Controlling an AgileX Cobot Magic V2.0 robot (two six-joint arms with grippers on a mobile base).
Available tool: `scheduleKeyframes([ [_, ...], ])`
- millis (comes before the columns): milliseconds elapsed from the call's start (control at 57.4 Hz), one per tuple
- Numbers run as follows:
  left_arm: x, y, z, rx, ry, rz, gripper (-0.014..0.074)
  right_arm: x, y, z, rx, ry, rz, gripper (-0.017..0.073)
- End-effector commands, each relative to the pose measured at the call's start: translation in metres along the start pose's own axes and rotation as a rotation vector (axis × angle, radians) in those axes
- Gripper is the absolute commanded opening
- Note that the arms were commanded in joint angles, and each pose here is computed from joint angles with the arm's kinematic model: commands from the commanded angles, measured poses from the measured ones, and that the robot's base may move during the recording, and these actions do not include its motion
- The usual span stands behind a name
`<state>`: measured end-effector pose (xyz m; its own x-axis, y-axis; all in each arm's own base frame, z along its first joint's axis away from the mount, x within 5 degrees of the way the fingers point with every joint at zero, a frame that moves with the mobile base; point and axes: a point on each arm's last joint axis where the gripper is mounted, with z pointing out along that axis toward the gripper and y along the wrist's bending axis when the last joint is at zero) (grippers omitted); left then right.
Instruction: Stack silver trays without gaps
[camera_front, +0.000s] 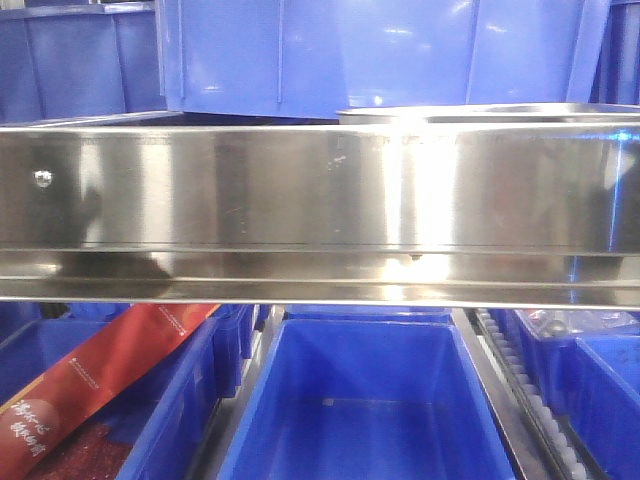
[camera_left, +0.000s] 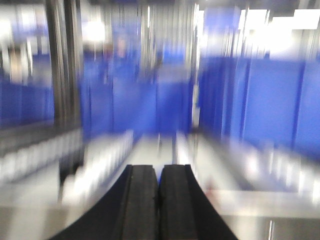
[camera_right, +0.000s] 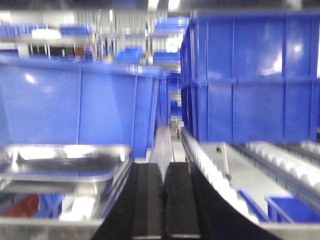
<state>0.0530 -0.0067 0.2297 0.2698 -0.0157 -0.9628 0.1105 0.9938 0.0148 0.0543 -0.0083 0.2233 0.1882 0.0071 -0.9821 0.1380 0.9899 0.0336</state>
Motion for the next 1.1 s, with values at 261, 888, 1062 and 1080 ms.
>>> scheduleKeyframes([
  [261,-0.099,0.002,-0.001,-0.012,0.034,-0.102,-0.0006,-0.089,0.006,-0.015,-0.041,-0.028,0.002,-0.0081],
  [888,-0.179,-0.031,0.133,0.352,0.557,-0.239,-0.0016,-0.216,0.017,0.029,-0.103,0.373,-0.006,-0.0081],
  [1062,-0.176,-0.040,0.184,0.424,0.668,-0.289,-0.0016,-0.225,0.021,0.084,-0.130,0.626,0.006,-0.0081],
  [1080,-0.175,-0.042,0.190,0.435,0.676,-0.290,-0.0016,-0.224,0.022,0.091,-0.135,0.664,0.009,-0.0081],
])
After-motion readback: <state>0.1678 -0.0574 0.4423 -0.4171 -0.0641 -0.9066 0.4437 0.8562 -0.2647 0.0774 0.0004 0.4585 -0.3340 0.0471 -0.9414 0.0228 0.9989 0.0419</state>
